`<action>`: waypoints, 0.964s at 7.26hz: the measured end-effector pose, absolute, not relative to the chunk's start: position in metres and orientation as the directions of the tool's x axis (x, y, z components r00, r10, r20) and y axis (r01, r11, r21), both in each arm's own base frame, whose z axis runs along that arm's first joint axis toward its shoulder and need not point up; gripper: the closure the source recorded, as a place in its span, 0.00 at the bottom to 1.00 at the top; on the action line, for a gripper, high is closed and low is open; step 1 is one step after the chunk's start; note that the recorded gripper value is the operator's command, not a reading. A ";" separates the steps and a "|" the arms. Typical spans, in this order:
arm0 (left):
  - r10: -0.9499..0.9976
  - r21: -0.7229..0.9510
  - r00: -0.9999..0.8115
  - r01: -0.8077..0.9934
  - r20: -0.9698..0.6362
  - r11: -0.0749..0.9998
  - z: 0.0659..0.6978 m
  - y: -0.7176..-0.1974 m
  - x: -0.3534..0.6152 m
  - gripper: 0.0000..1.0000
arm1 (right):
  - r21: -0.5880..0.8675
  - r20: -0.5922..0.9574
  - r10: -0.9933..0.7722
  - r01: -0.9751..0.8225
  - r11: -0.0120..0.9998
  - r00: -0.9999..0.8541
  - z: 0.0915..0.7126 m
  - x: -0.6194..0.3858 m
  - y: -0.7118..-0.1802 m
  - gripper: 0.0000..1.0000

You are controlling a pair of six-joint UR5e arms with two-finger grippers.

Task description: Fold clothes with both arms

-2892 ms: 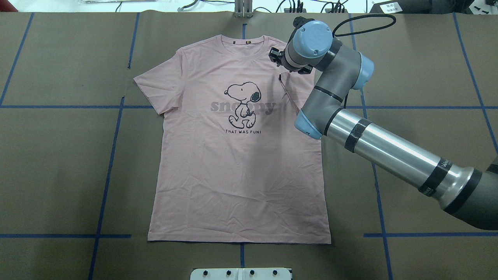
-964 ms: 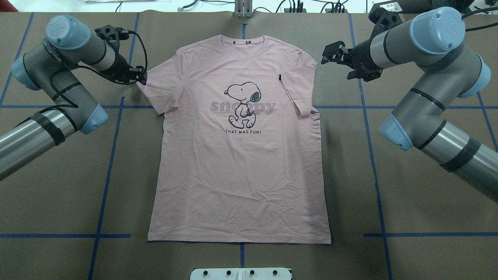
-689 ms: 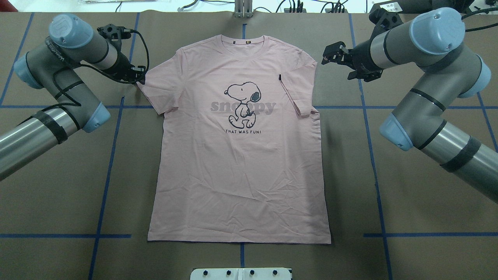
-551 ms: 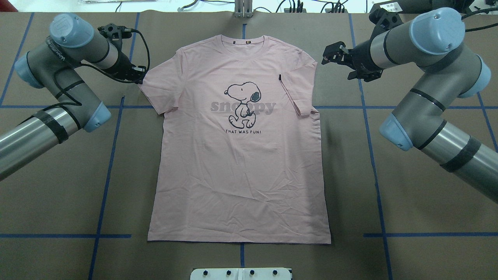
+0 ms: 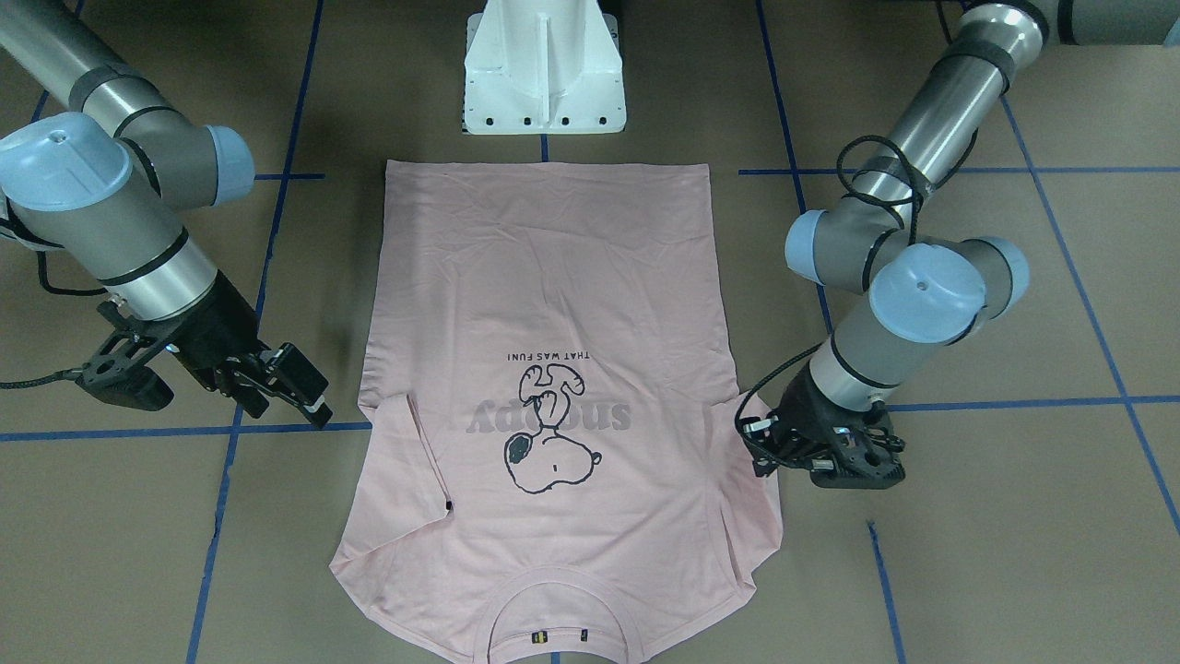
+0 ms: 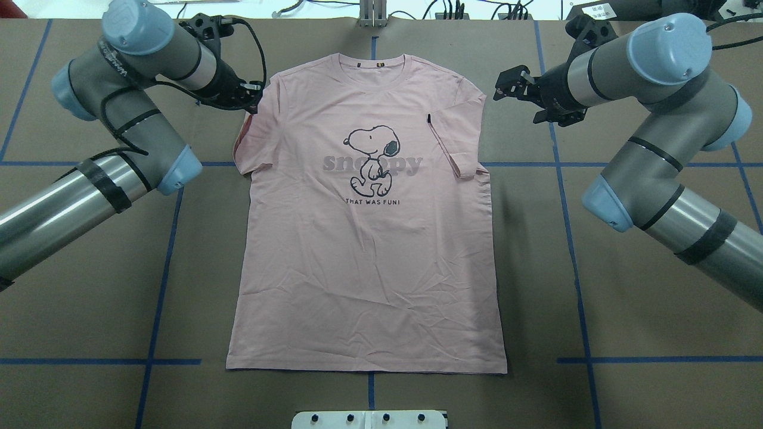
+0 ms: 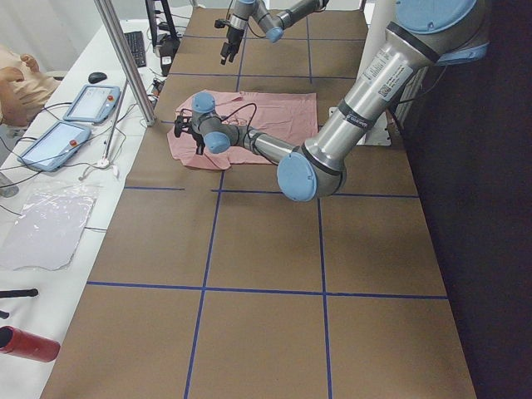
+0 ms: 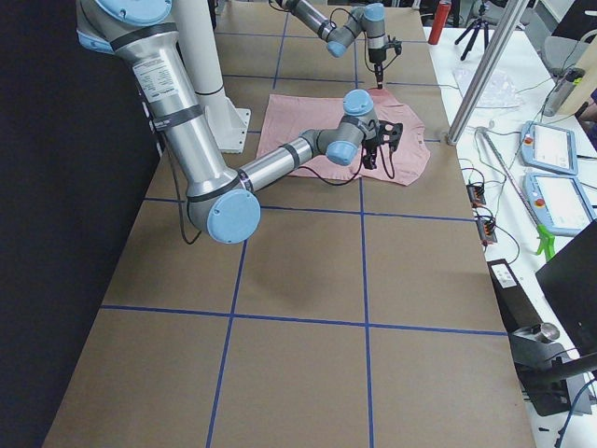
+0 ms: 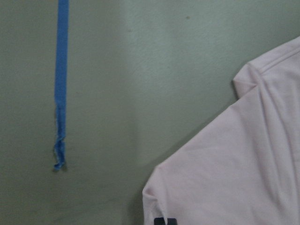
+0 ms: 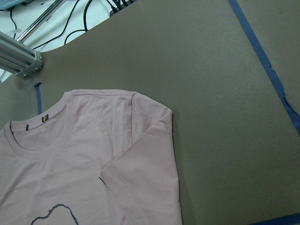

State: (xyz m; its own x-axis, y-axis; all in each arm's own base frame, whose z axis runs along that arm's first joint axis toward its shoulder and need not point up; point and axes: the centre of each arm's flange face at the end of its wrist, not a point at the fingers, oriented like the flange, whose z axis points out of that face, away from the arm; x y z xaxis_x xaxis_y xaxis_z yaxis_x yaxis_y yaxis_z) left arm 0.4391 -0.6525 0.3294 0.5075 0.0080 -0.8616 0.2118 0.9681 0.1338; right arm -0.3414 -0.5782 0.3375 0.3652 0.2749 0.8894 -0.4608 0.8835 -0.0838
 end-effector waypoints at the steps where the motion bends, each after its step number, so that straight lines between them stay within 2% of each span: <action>1: -0.006 0.120 0.503 0.217 -0.864 0.969 0.312 -0.649 0.466 1.00 | -0.074 0.888 0.267 -0.456 0.887 0.375 0.342 -0.341 -0.577 0.00; 2: -0.020 0.120 0.519 0.236 -0.855 0.964 0.299 -0.658 0.491 1.00 | -0.067 0.887 0.261 -0.452 0.889 0.382 0.345 -0.340 -0.577 0.00; 3: -0.033 0.125 0.537 0.255 -0.843 0.959 0.292 -0.668 0.507 0.40 | -0.064 0.886 0.258 -0.450 0.891 0.385 0.346 -0.340 -0.576 0.00; 4: -0.041 0.130 0.549 0.268 -0.835 0.955 0.291 -0.674 0.513 0.23 | -0.063 0.886 0.258 -0.449 0.891 0.386 0.347 -0.340 -0.576 0.00; 7: 0.004 0.164 0.492 0.284 -0.871 0.945 0.262 -0.650 0.492 0.17 | -0.067 0.885 0.258 -0.443 0.894 0.388 0.346 -0.353 -0.569 0.00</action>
State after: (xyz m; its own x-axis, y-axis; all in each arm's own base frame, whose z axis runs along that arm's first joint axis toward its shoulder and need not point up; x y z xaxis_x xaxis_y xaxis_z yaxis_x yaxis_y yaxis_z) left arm 0.4925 -0.6502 0.2620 0.4916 0.0037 -0.8708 0.2842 0.9446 0.1644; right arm -0.3525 -0.5694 0.3462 0.3877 0.2579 0.8850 -0.4427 0.8942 -0.0667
